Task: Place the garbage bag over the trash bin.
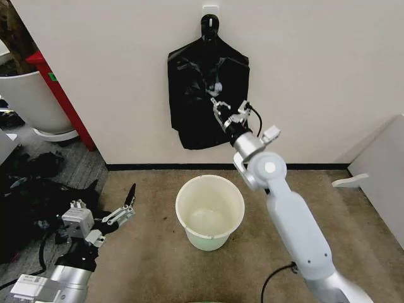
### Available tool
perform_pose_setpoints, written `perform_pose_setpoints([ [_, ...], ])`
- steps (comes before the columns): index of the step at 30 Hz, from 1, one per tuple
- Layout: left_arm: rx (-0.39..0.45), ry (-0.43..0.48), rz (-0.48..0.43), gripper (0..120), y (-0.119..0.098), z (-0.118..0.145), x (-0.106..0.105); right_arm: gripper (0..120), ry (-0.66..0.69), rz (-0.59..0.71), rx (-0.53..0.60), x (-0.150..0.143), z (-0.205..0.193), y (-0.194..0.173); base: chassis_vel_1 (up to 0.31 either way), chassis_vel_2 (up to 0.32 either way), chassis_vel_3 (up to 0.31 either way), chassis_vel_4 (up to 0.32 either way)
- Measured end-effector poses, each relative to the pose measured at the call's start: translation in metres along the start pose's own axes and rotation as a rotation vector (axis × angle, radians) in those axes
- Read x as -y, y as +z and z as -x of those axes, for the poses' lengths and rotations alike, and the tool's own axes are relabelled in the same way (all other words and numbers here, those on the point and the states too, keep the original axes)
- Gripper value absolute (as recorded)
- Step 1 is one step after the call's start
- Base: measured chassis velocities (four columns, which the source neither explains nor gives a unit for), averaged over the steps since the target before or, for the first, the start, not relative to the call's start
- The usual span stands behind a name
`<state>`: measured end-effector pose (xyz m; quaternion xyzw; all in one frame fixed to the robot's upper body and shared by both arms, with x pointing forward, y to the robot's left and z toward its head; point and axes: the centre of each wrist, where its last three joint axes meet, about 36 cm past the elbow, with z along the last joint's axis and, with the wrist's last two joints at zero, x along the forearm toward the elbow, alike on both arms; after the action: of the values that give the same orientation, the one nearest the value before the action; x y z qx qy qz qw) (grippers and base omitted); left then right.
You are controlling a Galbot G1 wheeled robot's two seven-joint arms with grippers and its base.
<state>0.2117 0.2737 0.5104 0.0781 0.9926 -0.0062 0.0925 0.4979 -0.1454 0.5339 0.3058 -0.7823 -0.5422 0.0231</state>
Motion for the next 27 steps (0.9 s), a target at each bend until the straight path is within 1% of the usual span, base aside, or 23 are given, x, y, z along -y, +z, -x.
perform_pose_setpoints([
  [5,0.002,0.009,0.000,100,0.001,0.000,0.001,0,0.045,0.012,-0.008,0.014,-0.030,0.015,0.000,0.000,0.000,0.000],
  [9,0.003,0.015,0.000,100,0.001,0.000,0.002,0,0.059,0.015,-0.010,0.018,-0.042,0.020,0.000,0.000,0.000,0.000],
  [14,0.005,0.019,0.001,100,0.001,0.000,0.002,0,0.084,0.017,-0.020,0.027,-0.064,0.035,0.000,0.000,0.000,0.000],
  [27,0.016,0.026,0.004,100,0.000,0.003,0.001,0,0.113,0.022,-0.034,0.033,-0.092,0.060,0.000,0.000,0.000,0.000],
])
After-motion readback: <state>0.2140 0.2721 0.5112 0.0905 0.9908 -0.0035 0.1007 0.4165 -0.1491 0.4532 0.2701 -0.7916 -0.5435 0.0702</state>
